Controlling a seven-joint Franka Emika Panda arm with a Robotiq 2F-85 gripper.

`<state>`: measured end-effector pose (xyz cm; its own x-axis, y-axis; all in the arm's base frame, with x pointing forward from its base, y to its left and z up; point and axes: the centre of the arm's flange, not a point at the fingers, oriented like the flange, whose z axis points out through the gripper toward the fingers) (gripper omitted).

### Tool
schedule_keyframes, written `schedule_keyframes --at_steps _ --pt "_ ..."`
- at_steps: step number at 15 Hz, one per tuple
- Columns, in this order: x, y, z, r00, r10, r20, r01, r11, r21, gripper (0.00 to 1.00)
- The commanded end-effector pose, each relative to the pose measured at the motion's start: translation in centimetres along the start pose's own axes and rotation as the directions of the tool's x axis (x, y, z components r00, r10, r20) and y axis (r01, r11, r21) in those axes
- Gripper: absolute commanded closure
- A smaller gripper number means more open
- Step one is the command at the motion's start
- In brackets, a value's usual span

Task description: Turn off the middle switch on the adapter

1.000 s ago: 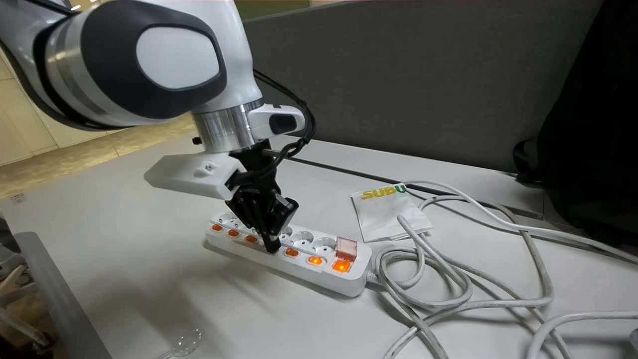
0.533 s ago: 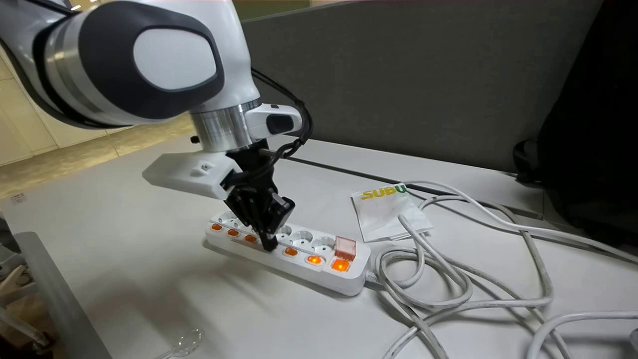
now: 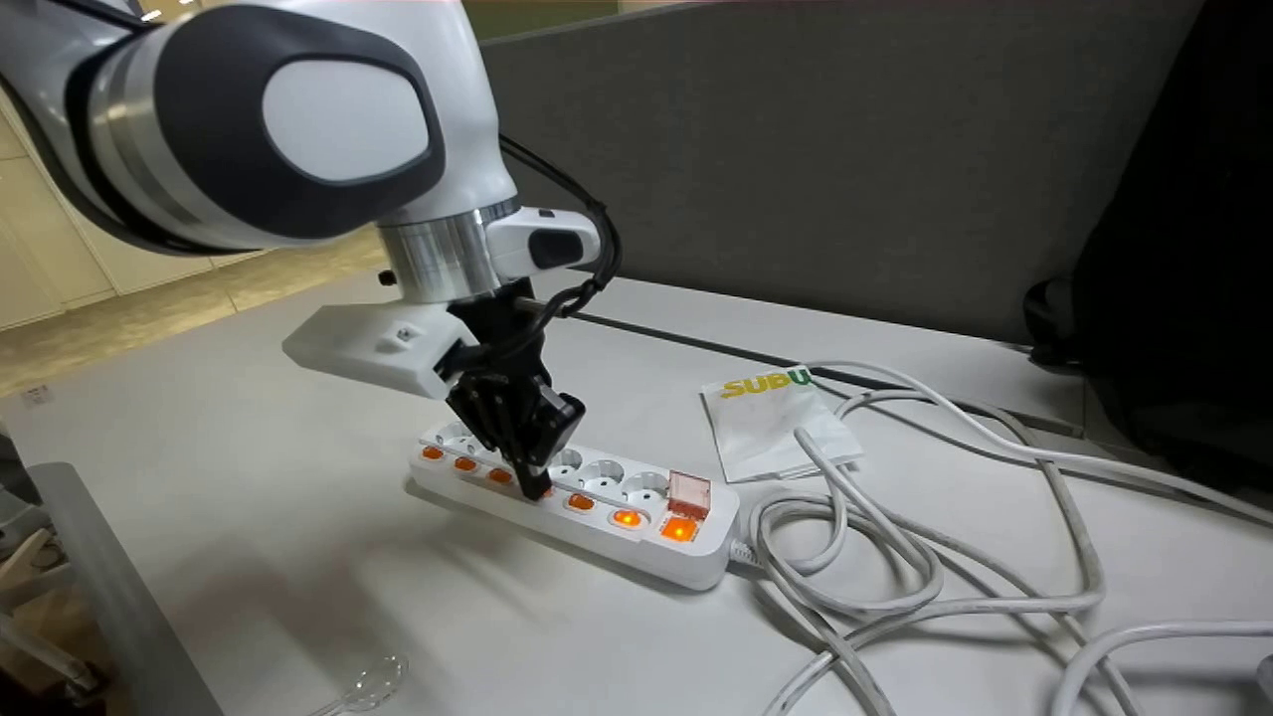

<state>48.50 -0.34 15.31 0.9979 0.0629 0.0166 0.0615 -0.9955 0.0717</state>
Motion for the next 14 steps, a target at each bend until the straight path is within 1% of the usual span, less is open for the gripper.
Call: schedule_keyframes --at_steps 1,9,14 --pt "0.1 0.0 0.4 0.999 0.046 0.006 -0.046 0.999 -0.004 1.00" --pt "-0.6 0.0 2.7 0.994 0.105 0.041 -0.103 0.994 -0.040 1.00" --pt "-0.7 0.1 2.5 0.973 0.208 0.096 -0.202 0.977 -0.069 1.00"
